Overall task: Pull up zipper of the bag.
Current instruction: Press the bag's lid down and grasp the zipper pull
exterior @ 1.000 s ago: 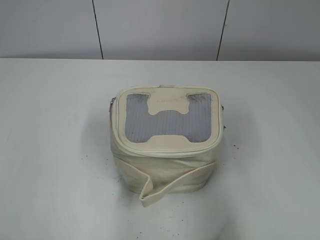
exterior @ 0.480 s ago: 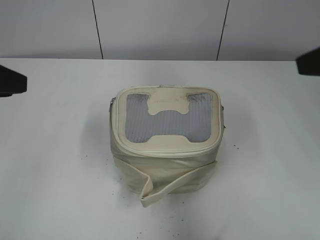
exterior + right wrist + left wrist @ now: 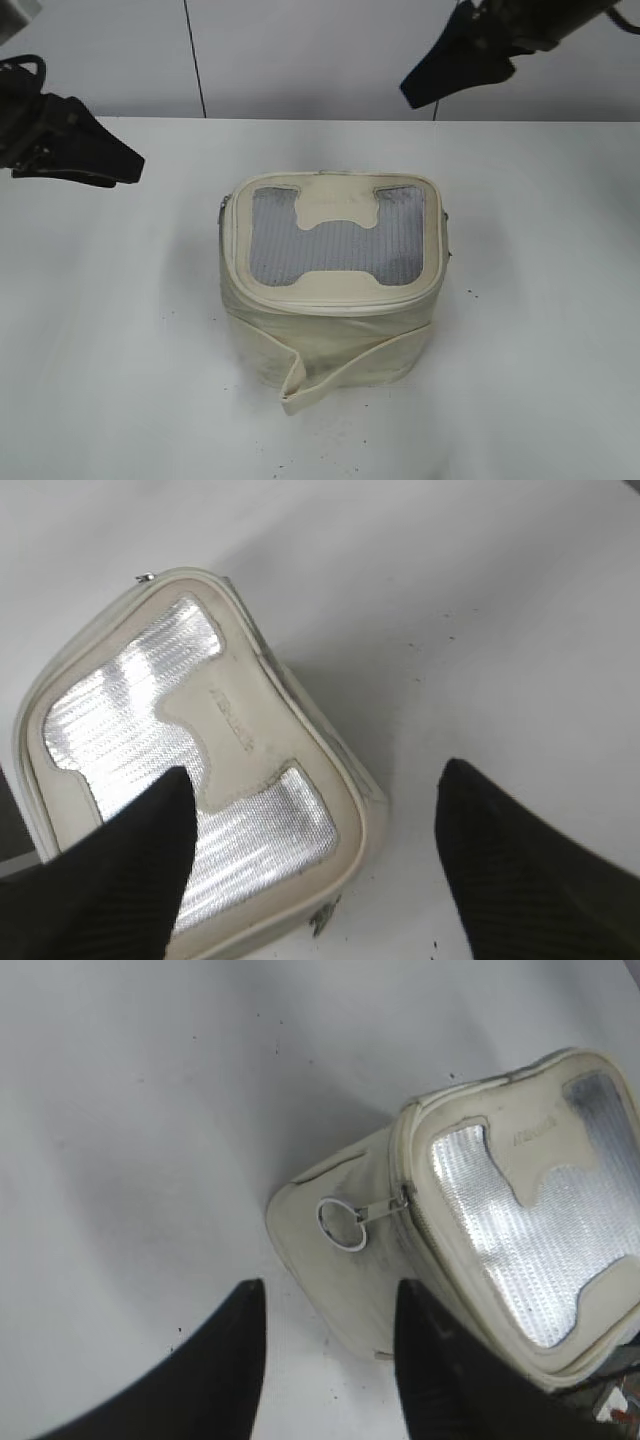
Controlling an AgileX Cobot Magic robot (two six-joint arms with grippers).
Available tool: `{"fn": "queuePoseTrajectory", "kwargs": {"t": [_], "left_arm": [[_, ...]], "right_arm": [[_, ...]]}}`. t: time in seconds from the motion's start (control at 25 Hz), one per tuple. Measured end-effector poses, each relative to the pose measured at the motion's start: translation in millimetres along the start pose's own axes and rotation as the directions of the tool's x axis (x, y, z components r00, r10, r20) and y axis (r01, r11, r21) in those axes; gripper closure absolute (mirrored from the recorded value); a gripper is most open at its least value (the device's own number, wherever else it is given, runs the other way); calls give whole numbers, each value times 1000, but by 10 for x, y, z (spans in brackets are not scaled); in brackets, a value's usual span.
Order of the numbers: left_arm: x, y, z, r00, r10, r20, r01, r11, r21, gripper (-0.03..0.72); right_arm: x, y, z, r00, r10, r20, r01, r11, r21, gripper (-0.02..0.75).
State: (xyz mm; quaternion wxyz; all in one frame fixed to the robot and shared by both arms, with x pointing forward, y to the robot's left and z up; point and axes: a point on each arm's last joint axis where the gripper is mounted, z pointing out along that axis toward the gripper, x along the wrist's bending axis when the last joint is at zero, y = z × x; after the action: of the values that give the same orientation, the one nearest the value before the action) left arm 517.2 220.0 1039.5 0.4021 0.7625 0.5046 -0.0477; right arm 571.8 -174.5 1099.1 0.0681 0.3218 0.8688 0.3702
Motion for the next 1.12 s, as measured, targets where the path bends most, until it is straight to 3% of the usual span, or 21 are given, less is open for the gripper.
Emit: {"fn": "queuePoseTrajectory", "kwargs": {"t": [0.16, 0.4, 0.68, 0.96, 1.12], "left_arm": [[120, 85, 217, 998, 47, 46, -50, 996, 67, 334], [144, 98, 533, 986, 133, 98, -148, 976, 160, 330], [163, 87, 721, 983, 149, 104, -167, 966, 198, 330], [179, 96, 841, 982, 154, 110, -175, 961, 216, 327], [166, 100, 859, 981, 159, 112, -180, 959, 218, 303]], "right_arm": [[-107, 243, 443, 990, -55, -129, 62, 996, 57, 184], [5, 503, 1092, 956, -168, -239, 203, 970, 130, 206], [62, 512, 1606, 936, -192, -293, 250, 953, 173, 216], [49, 405, 1810, 933, -170, -318, 245, 946, 210, 222], [19, 343, 1902, 937, -143, -318, 225, 945, 238, 267]]}}
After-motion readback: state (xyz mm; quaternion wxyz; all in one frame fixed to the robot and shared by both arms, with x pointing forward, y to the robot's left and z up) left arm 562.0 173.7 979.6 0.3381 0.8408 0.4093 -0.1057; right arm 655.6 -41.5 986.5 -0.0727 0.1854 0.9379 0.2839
